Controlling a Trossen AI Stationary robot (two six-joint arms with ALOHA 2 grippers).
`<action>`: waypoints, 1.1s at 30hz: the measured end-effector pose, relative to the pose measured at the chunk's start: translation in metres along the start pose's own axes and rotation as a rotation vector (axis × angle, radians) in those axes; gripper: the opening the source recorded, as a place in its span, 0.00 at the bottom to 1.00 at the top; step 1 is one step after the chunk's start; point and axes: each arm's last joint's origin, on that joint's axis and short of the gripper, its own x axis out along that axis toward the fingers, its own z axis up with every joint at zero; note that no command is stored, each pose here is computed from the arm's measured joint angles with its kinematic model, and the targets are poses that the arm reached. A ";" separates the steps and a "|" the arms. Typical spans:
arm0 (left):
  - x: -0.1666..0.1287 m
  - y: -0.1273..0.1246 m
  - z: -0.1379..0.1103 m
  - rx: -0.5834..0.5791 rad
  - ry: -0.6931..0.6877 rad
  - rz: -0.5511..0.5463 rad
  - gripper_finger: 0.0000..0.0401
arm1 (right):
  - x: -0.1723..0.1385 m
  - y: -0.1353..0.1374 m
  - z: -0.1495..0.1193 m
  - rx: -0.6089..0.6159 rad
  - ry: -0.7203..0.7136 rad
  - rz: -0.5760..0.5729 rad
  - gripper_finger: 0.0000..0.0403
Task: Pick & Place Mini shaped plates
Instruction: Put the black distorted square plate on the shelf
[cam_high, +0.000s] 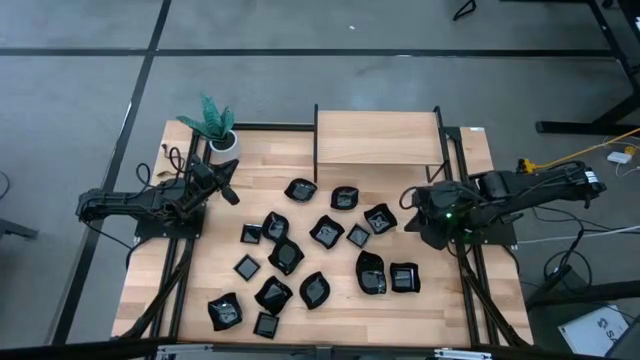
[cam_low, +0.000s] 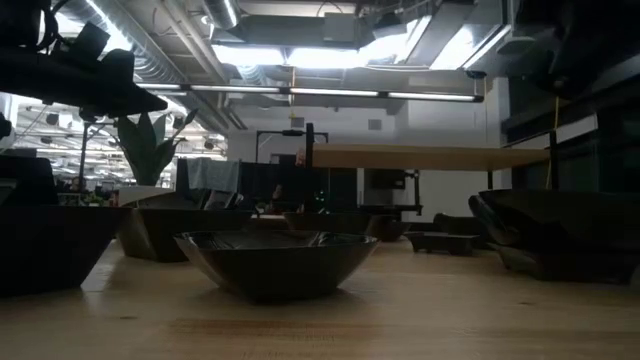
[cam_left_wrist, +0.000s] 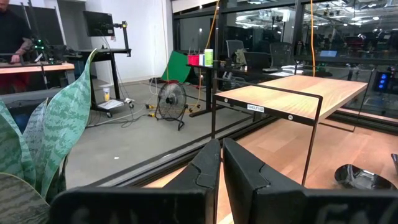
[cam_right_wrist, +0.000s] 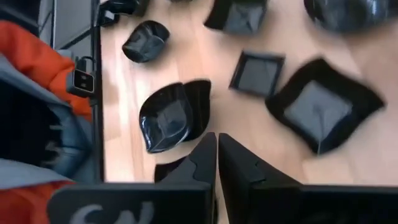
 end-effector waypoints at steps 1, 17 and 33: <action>0.000 0.000 0.000 0.000 0.000 0.000 0.04 | 0.000 -0.001 -0.002 0.037 0.026 -0.006 0.07; 0.000 0.000 0.000 0.000 0.000 0.000 0.04 | 0.008 -0.014 -0.022 0.268 0.304 -0.200 0.31; 0.000 0.000 0.000 0.000 0.000 0.000 0.04 | 0.045 -0.006 -0.031 0.239 0.512 -0.375 0.26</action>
